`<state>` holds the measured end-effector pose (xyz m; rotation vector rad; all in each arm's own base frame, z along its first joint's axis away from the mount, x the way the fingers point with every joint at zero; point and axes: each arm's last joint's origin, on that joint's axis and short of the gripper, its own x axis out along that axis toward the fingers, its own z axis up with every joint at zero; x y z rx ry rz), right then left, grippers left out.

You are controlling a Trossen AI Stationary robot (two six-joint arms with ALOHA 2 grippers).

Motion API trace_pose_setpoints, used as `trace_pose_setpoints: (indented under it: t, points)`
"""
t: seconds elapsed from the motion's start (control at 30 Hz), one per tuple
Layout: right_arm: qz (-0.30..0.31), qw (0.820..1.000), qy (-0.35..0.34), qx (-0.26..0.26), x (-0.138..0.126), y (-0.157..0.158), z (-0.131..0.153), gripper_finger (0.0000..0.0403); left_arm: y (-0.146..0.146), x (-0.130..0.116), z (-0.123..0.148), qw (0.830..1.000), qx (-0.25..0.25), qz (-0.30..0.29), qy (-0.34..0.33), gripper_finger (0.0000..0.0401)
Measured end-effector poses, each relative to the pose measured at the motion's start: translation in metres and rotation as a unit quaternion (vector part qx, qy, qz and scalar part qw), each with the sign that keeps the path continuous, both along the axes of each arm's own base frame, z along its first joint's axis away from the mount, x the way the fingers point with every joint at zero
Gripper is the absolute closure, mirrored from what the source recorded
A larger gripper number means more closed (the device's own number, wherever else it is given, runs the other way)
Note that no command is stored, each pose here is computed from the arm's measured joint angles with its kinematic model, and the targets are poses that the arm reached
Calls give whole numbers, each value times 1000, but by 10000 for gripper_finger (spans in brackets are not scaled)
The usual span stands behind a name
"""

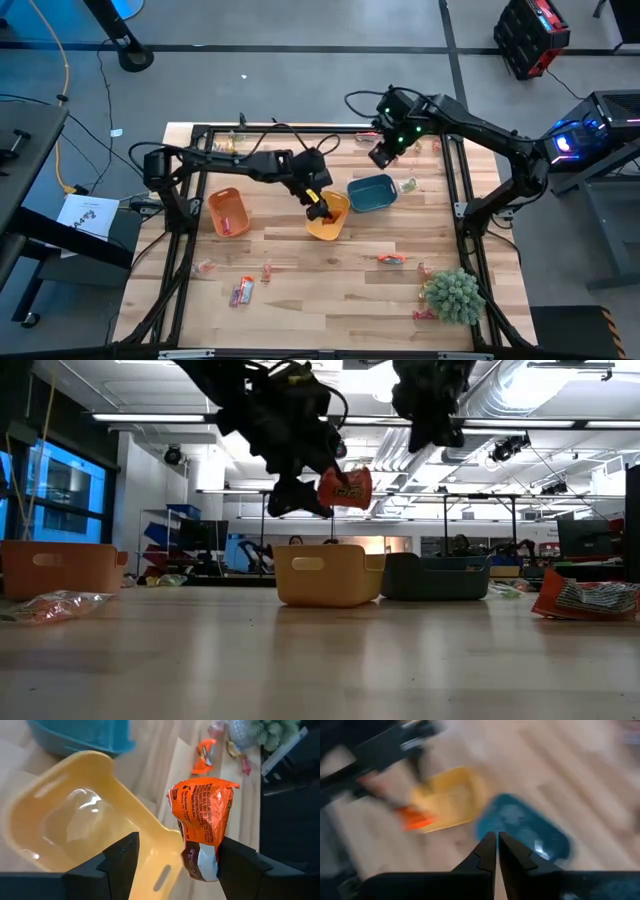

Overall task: Sort candy
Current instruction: Put the orange chocolate into the yellow bin

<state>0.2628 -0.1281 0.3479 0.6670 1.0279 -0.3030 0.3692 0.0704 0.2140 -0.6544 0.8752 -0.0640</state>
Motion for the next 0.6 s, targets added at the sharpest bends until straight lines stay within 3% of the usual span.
trace_pose_setpoints:
  t: [0.17, 0.37, 0.6]
  points:
    - [77, 996, -44, 5, 23, 40, 4, 390, 7, -1, 7, 999, 25, 19, -16, 174]
    - [93, 992, -39, -72, 44, 82, 1, 402, 5, -6, 12, 999, 30, 12, -13, 175]
    - [119, 990, -12, -77, 68, 103, -22, 403, 3, -8, 20, 999, 31, -1, -28, 175]
